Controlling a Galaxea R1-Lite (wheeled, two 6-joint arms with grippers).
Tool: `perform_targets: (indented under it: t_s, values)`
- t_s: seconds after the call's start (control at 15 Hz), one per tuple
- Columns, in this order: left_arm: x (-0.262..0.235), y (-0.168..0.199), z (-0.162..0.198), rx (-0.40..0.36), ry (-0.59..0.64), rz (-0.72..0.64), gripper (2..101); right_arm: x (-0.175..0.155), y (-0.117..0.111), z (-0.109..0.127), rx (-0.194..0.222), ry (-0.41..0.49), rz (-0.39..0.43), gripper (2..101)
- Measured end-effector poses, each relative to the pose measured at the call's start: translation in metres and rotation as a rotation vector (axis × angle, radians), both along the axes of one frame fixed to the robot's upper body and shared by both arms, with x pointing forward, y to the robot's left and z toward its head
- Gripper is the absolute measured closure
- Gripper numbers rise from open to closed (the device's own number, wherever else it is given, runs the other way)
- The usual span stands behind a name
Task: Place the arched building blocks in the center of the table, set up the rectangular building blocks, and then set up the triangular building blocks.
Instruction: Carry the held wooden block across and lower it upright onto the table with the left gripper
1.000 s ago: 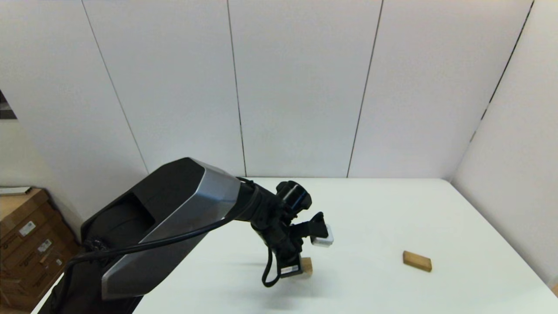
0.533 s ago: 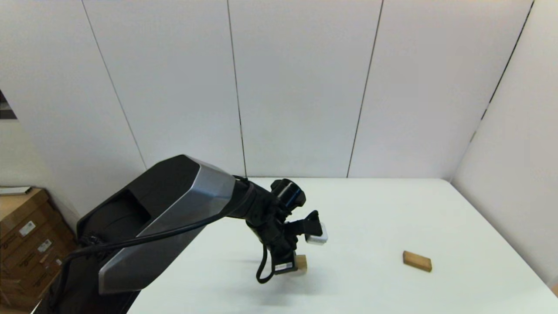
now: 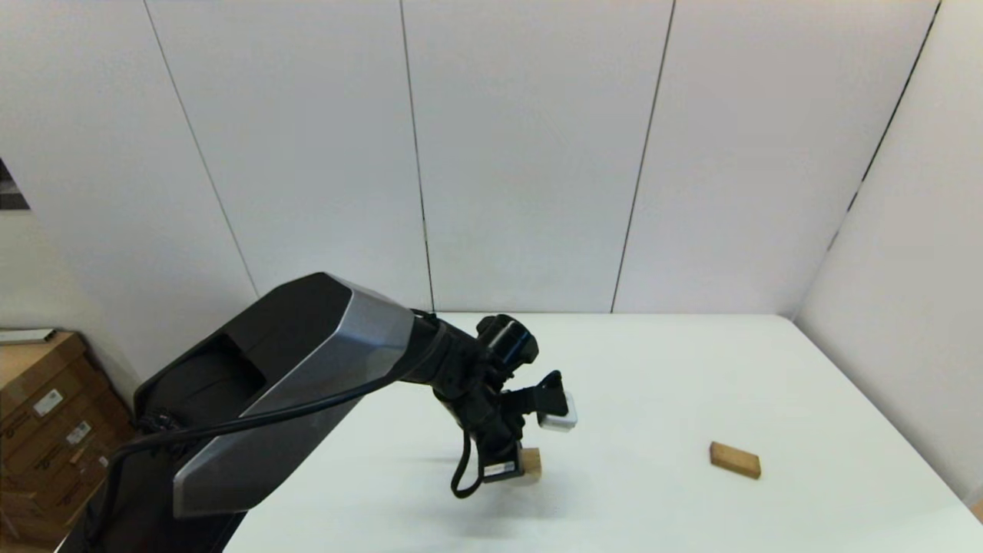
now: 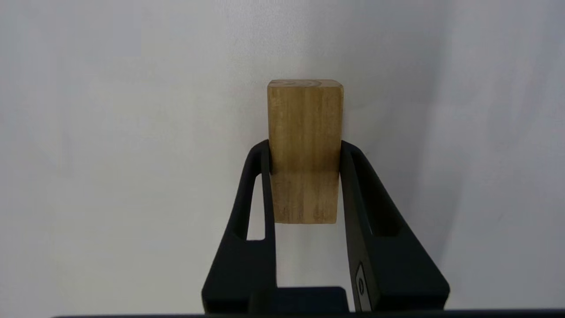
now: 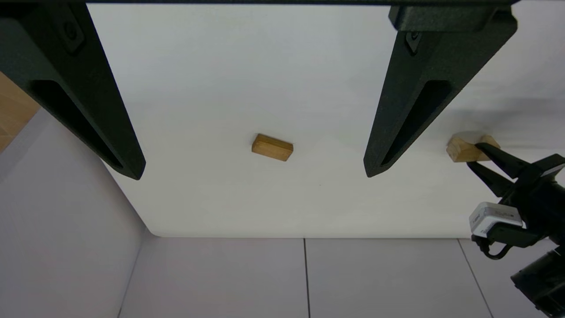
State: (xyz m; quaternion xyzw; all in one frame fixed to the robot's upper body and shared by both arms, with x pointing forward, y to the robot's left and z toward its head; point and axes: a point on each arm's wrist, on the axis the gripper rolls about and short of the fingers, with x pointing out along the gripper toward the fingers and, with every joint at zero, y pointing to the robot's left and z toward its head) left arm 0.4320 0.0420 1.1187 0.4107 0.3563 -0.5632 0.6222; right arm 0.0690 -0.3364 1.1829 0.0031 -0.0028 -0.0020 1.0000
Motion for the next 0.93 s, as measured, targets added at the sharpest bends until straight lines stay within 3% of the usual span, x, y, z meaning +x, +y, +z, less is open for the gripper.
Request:
perform_targets:
  t_s: [0.93]
  values:
    - [-0.0014,-0.0066,-0.0055,0.006,-0.005,-0.031,77.5,0.0,0.0,0.0,0.0,0.0,0.0,4.3]
